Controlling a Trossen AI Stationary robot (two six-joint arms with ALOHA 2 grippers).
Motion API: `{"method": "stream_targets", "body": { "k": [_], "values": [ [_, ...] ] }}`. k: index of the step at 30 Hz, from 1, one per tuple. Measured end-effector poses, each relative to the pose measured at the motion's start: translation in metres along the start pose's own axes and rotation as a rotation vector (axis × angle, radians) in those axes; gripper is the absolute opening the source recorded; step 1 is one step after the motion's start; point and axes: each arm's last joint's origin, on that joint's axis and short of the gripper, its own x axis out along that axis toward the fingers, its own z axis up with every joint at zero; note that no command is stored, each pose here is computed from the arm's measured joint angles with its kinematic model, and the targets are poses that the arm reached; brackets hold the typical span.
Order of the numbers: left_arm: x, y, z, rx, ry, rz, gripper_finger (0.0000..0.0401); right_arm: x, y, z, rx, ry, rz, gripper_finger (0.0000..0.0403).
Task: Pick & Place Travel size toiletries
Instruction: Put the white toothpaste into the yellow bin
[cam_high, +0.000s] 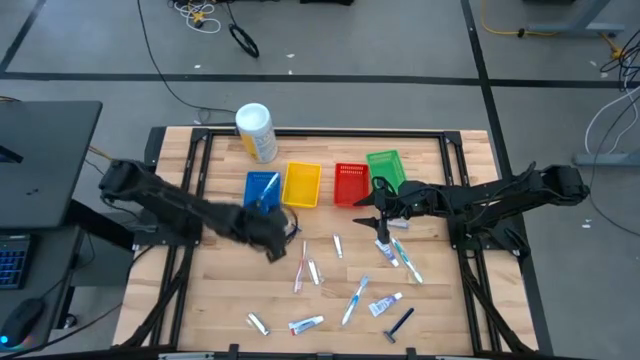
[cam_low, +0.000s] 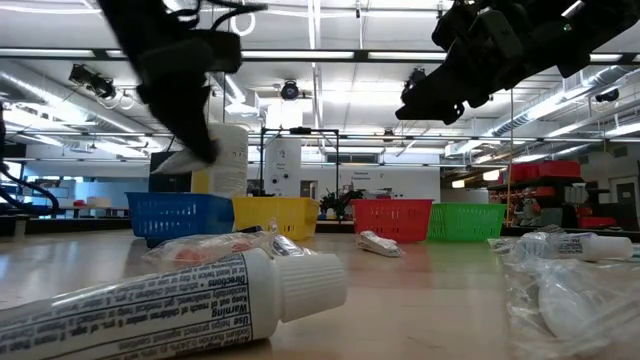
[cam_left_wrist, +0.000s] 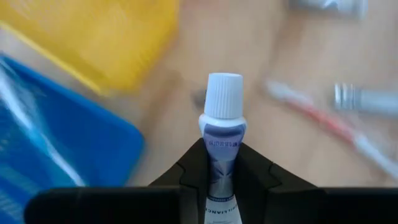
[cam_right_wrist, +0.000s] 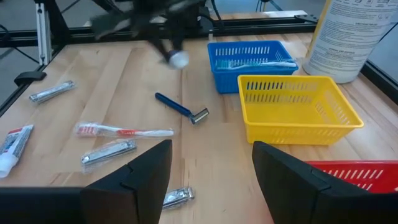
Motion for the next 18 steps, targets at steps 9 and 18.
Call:
{"method": "stream_targets", "body": {
  "k": [9,18],
  "values": [
    [0.011,0.062,0.057,0.028,-0.175,-0.056,0.0063,0.000,0.000,0.000,0.027,-0.001,0.000,0.0234],
    [0.075,0.107,0.068,0.038,-0.064,-0.020,0.0064,0.000,0.000,0.000,0.070,0.000,0.001,0.0234]
  ]
}}
